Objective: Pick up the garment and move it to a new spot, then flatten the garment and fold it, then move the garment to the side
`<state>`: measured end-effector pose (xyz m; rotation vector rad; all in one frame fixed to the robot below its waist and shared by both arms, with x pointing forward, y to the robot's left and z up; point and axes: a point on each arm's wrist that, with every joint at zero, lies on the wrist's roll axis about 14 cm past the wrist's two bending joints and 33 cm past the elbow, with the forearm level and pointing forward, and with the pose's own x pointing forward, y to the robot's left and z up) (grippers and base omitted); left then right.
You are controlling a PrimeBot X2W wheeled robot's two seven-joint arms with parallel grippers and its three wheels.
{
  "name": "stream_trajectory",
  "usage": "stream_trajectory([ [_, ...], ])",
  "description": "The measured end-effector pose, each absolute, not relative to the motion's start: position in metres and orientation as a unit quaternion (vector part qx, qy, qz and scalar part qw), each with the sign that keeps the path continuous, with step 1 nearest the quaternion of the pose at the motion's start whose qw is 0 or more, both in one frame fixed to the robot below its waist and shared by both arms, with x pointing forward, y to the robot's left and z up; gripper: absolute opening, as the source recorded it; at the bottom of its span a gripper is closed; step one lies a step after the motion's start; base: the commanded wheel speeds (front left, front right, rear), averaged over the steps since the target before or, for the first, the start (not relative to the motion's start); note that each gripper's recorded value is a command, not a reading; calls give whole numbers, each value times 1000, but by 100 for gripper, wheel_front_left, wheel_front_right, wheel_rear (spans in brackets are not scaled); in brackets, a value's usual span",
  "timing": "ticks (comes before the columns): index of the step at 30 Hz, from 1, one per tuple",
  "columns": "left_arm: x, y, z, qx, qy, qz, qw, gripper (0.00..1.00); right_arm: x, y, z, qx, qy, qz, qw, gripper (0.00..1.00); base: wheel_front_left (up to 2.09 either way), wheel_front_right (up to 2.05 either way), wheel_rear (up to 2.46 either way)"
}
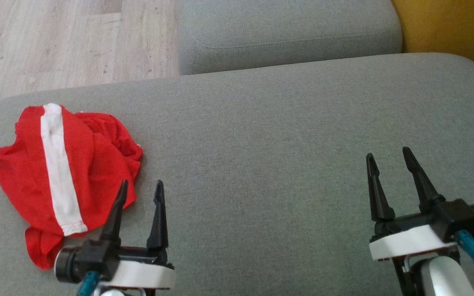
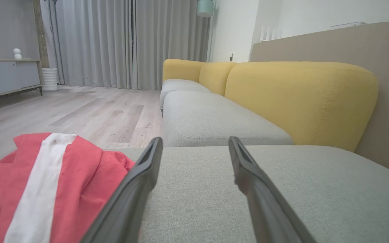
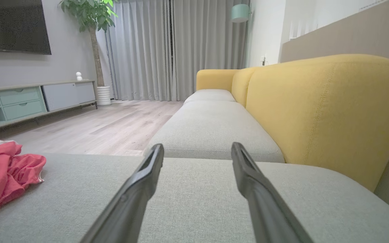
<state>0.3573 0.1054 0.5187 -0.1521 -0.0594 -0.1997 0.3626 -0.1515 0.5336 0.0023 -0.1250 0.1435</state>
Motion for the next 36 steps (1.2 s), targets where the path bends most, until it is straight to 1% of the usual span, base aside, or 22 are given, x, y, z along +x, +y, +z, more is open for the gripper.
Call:
stream_trajectory([
  [12, 350, 87, 518, 22, -52, -132, 990, 100, 361, -143, 542, -85, -86, 88, 989, 100, 0, 0, 0],
  [16, 348, 83, 521, 42, -66, -134, 988, 100, 360, -141, 545, -92, -94, 92, 987, 100, 0, 0, 0],
  [20, 349, 83, 532, 29, -84, -129, 988, 100, 358, -140, 542, -52, -93, 92, 990, 100, 0, 0, 0],
  [23, 352, 92, 539, -10, -89, -109, 990, 100, 358, -142, 536, 1, -84, 86, 993, 100, 0, 0, 0],
  [29, 348, 110, 526, -62, -62, -87, 992, 100, 352, -152, 518, 115, -55, 60, 990, 100, 0, 0, 0],
  [36, 345, 115, 507, -71, -33, -84, 993, 100, 350, -156, 509, 160, -43, 48, 985, 100, 0, 0, 0],
])
